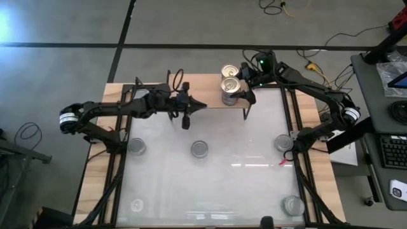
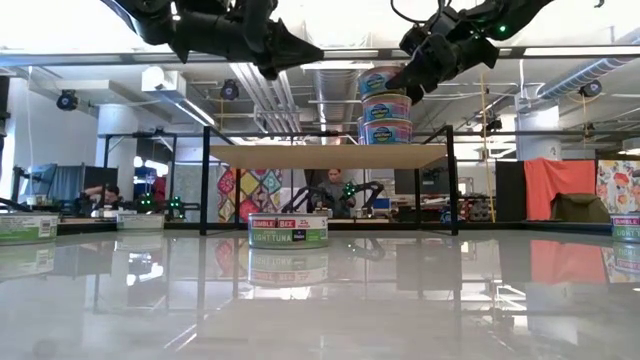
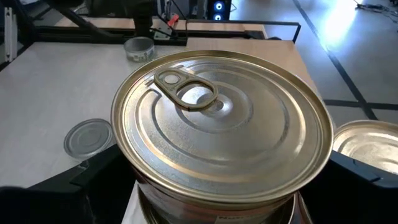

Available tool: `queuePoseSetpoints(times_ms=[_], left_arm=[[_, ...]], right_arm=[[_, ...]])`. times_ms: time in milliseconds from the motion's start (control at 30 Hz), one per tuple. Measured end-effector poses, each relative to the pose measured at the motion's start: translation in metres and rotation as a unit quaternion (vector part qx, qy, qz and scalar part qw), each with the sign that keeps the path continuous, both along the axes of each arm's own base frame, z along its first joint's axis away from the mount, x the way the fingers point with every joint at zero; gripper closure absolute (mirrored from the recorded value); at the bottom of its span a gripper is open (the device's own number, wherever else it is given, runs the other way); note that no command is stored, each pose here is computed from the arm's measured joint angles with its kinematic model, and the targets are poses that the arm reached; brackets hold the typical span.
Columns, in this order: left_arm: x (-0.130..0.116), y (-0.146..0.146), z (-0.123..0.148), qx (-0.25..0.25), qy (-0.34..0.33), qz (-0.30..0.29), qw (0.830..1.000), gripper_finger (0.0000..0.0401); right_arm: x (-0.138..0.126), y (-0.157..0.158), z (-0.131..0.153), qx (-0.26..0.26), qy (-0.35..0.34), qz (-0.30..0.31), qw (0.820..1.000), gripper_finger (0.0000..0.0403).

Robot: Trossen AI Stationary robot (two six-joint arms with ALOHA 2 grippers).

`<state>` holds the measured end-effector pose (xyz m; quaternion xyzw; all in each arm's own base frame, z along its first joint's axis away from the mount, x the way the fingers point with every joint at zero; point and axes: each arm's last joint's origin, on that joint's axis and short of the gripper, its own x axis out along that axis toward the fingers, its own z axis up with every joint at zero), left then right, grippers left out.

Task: Stack canned seafood by type on shelf
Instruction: Stack the blue tuna can on top of the blue tuna can on the shelf

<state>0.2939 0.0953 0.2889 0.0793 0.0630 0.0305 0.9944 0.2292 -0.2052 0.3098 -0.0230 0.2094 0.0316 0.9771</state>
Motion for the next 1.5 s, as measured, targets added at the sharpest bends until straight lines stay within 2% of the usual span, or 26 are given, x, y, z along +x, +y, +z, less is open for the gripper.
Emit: queuePoseSetpoints(times_ms=[300,567,833,1233,1500], left_arm=[[-0.002,0.017,0.0,0.019,-0.014,0.025,0.999,0.04],[0.012,0.03,-0.009,0.029,-0.028,0.029,0.999,0.04],[0.029,0.052,0.002,0.036,-0.04,0.047,0.997,0.04],[0.052,0.064,0.023,0.064,-0.058,0.047,0.995,0.04],[0.071,0.073,0.028,0.075,-0.043,0.033,0.996,0.04]], right_arm=[[0.0,0.0,0.0,-0.004,0.0,0.001,1.0,0.0042],[-0.001,0.0,-0.001,-0.004,0.003,-0.002,1.0,0.0042],[-0.001,0.001,-0.003,0.002,0.011,-0.003,1.0,0.0042],[-0.002,0.001,-0.004,0.001,0.014,-0.007,1.0,0.0041],[-0.002,0.001,-0.005,0.0,0.017,-0.008,1.0,0.0009]])
